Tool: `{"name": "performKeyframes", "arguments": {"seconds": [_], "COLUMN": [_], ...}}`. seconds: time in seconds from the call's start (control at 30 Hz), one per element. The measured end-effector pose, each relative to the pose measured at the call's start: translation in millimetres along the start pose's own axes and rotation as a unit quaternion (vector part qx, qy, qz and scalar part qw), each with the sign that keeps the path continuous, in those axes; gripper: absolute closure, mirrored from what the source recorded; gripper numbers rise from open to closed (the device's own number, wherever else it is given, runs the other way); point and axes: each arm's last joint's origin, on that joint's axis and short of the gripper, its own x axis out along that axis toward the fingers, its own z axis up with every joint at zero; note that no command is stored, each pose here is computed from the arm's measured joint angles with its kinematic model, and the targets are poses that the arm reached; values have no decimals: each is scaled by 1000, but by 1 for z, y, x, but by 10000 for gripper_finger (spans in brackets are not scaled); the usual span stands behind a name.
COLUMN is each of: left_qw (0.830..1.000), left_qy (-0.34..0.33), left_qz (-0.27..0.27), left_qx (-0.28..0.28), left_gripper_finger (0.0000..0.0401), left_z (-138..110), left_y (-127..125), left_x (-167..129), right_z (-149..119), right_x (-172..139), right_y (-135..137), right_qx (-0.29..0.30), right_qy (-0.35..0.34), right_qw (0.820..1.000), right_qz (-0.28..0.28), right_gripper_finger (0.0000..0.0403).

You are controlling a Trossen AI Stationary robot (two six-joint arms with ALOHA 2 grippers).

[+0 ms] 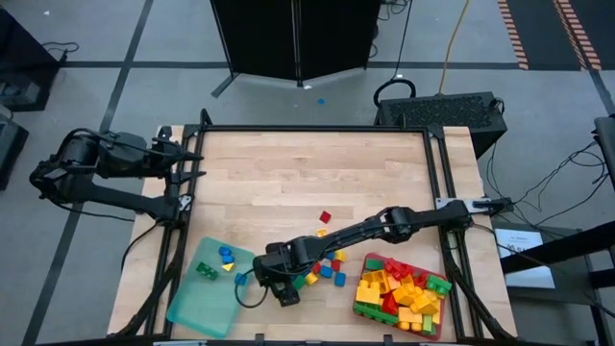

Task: Sort blocks by size
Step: Put the green block into the blue bin

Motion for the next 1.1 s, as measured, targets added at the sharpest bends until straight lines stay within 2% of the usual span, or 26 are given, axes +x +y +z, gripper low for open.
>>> {"name": "performKeyframes", "arguments": {"seconds": [0.13, 0.23, 0.33, 0.5, 0.73, 0.83, 0.93, 1.1], "left_qw": [1000, 1000, 1000, 1000, 1000, 1000, 1000, 1000], "left_qy": [2, 2, 2, 1, 1, 2, 1, -5], "left_qz": [1, 1, 1, 2, 2, 2, 3, 3], "left_qx": [1, 0, 0, 1, 2, 3, 3, 1], "left_gripper_finger": [214, 214, 214, 214, 214, 214, 214, 214], "left_z": [-1, -1, -1, -1, -1, -1, -2, -3], "left_y": [0, 0, 0, 0, 0, 0, 0, 1], "left_x": [1, 1, 1, 1, 1, 1, 0, -4], "right_z": [-5, -7, -8, -9, -8, -6, 1, 27], "right_x": [10, 16, 18, 18, 15, 3, -21, -87], "right_y": [-3, -3, -4, -4, -12, -16, -23, -21], "right_qx": [-3, -11, -13, -15, 18, 21, 28, 27], "right_qy": [12, 17, 21, 23, 20, 19, 8, -86], "right_qw": [999, 999, 998, 997, 997, 996, 993, 986], "right_qz": [-30, -42, -51, -74, -73, -86, -115, -139], "right_gripper_finger": [73, 105, 163, 291, 291, 291, 291, 291]}}
